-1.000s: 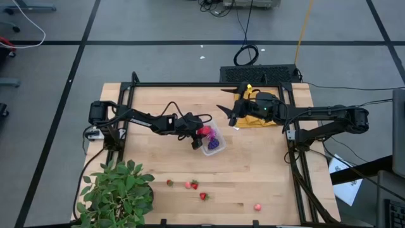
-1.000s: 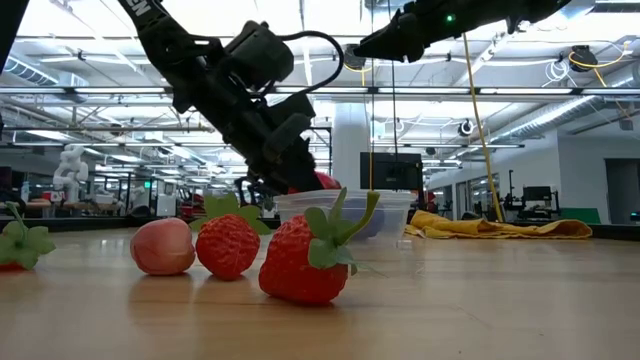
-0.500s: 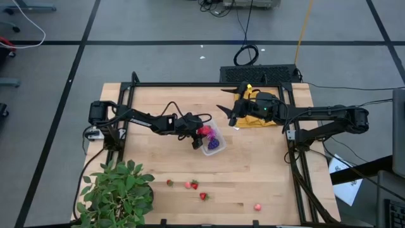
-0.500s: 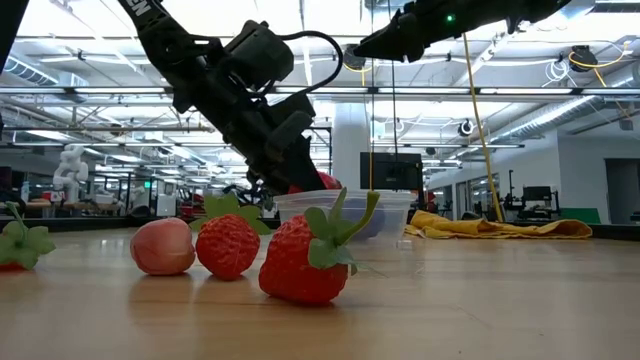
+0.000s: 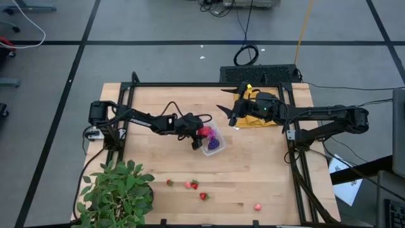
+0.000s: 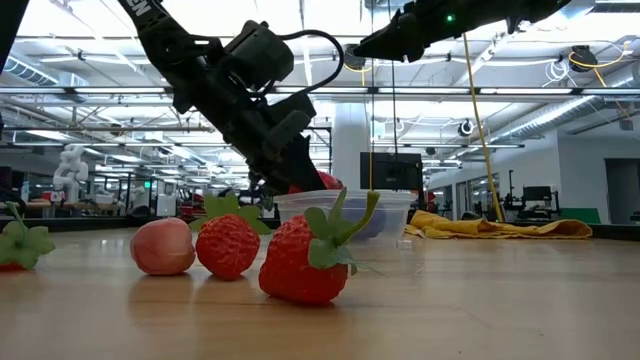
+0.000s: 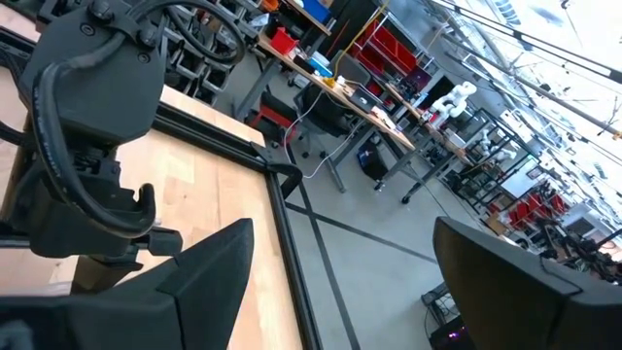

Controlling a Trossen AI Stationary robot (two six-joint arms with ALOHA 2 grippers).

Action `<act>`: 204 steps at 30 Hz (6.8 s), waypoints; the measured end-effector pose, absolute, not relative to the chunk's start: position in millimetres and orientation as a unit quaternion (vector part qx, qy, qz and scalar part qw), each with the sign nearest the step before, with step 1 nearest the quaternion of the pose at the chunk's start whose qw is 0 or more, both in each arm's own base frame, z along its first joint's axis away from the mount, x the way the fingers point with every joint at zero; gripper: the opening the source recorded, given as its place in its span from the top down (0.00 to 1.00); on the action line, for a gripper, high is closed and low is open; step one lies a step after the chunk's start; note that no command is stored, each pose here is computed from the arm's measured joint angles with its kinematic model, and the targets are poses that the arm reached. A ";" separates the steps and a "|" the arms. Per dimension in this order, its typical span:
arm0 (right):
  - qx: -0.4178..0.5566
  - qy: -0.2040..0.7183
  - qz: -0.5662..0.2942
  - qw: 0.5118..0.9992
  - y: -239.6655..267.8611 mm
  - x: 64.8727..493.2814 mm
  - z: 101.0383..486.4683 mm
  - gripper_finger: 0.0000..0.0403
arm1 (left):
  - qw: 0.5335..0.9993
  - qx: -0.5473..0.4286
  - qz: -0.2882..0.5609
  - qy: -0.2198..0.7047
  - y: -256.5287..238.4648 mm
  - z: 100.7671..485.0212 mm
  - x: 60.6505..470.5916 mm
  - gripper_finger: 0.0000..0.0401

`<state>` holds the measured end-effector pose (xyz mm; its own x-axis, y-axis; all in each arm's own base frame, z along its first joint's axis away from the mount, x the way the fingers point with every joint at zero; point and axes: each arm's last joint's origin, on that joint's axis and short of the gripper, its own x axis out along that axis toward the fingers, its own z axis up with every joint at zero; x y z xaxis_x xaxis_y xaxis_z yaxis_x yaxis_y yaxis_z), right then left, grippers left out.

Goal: Pick and placing Produce into tupperware
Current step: Put the red dragon fruit into the transparent container, then put the top left red strawberry into the transparent container

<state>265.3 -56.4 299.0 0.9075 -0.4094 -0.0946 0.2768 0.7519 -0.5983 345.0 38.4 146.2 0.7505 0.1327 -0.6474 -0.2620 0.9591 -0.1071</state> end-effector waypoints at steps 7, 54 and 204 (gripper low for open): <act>-0.300 0.111 -0.184 0.929 -56.3 265.3 299.0 0.24 | 0.930 -0.099 0.113 0.336 43.9 146.3 344.3 0.30; -0.339 0.137 -0.174 0.914 -56.0 262.3 297.3 0.24 | 0.896 -0.056 0.178 0.402 37.9 201.7 266.7 0.12; -0.283 0.088 -0.212 0.931 -64.8 261.1 305.9 0.24 | 0.800 0.104 -0.559 0.192 -44.6 68.7 251.3 0.12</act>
<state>261.1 -64.8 305.9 0.8947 -0.4444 -0.0445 0.3444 0.7500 -0.5646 251.3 -44.6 68.7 0.3014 -0.8544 -0.4232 0.9342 0.3535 -0.0484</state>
